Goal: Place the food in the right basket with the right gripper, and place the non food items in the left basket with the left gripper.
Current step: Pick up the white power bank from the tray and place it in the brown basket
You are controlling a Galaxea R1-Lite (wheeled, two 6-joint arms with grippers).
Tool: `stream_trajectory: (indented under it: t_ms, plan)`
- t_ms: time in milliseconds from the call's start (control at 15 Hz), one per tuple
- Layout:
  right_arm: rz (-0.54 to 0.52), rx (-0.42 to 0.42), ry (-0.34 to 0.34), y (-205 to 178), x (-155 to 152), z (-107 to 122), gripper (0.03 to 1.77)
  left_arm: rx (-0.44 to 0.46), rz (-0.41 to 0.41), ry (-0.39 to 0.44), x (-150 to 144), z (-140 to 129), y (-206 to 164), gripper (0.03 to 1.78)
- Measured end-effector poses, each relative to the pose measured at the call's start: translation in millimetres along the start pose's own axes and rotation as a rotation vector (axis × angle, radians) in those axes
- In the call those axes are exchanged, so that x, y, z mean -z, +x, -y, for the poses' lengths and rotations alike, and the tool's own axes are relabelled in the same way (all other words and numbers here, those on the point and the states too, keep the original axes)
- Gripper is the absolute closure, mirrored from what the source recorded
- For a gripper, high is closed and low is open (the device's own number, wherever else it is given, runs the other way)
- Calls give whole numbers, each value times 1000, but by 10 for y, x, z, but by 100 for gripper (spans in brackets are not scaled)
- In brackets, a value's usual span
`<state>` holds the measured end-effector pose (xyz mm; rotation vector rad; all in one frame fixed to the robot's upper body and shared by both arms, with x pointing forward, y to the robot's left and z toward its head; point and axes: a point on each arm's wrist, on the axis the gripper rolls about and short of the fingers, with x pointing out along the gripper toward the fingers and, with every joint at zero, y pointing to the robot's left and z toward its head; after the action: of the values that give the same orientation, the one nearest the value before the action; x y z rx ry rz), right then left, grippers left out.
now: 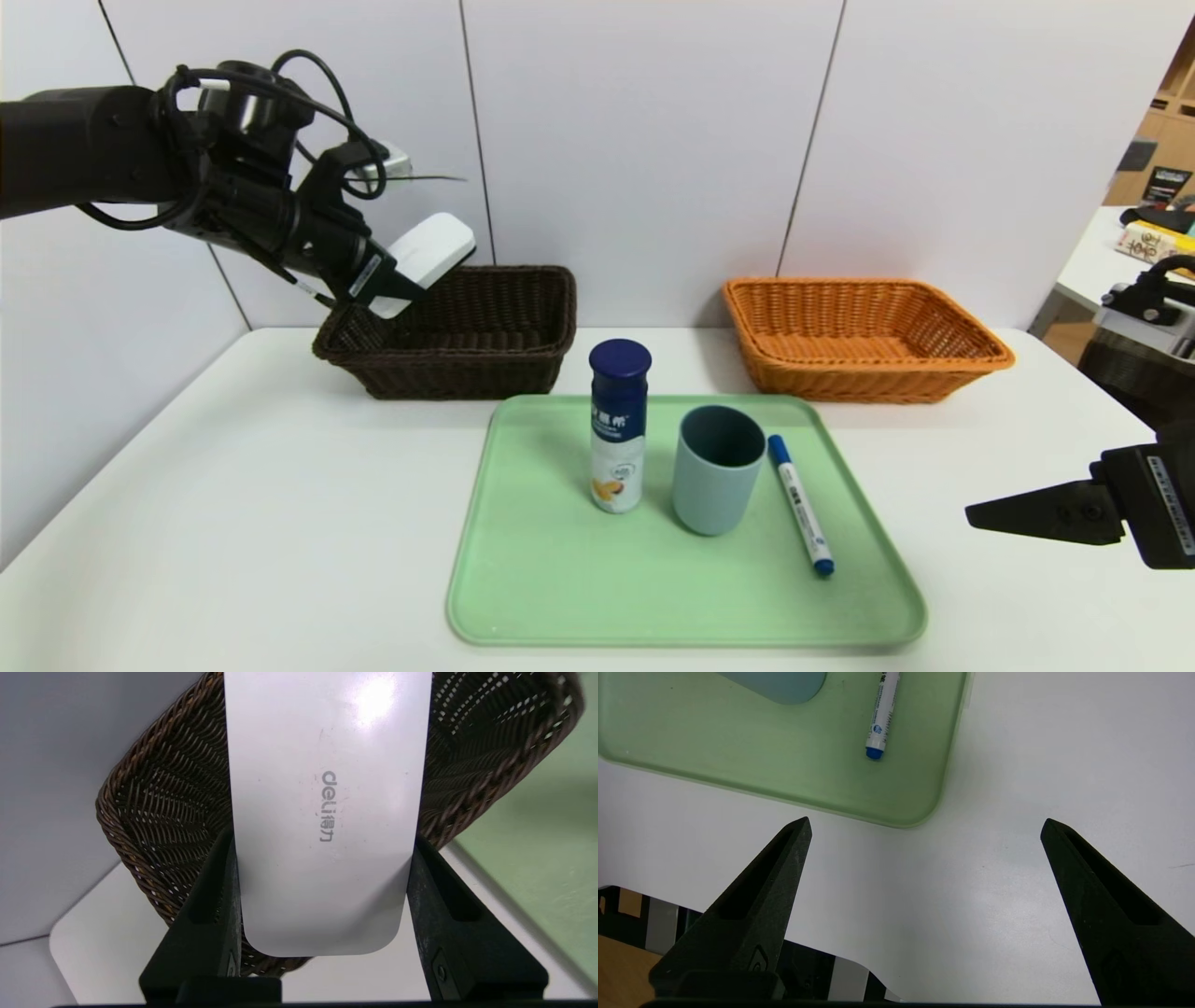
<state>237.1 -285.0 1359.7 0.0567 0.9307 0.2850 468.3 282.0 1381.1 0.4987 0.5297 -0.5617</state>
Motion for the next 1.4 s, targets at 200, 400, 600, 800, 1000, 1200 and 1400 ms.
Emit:
stream_trajectory:
  t_ms: [200,400,600,800,1000,1200,1400]
  plan:
    - [4,-2,1,-13,10,1,10,-2,9,96,87,-122,139,81]
    - [6,-1,0,-21,21,3,10,15,45,144,97,-172,229,82]
    - [2,0,-1,-18,37,6,10,20,39,236,126,-192,327,82]
    - [-2,4,0,-10,54,13,10,21,38,328,162,-212,442,82]
    - [-4,6,2,-9,68,19,10,25,36,372,192,-216,540,82]
    - [-5,7,3,-8,72,21,10,35,25,370,227,-216,603,82]
    - [-13,8,6,5,89,25,10,40,22,368,242,-211,638,72]
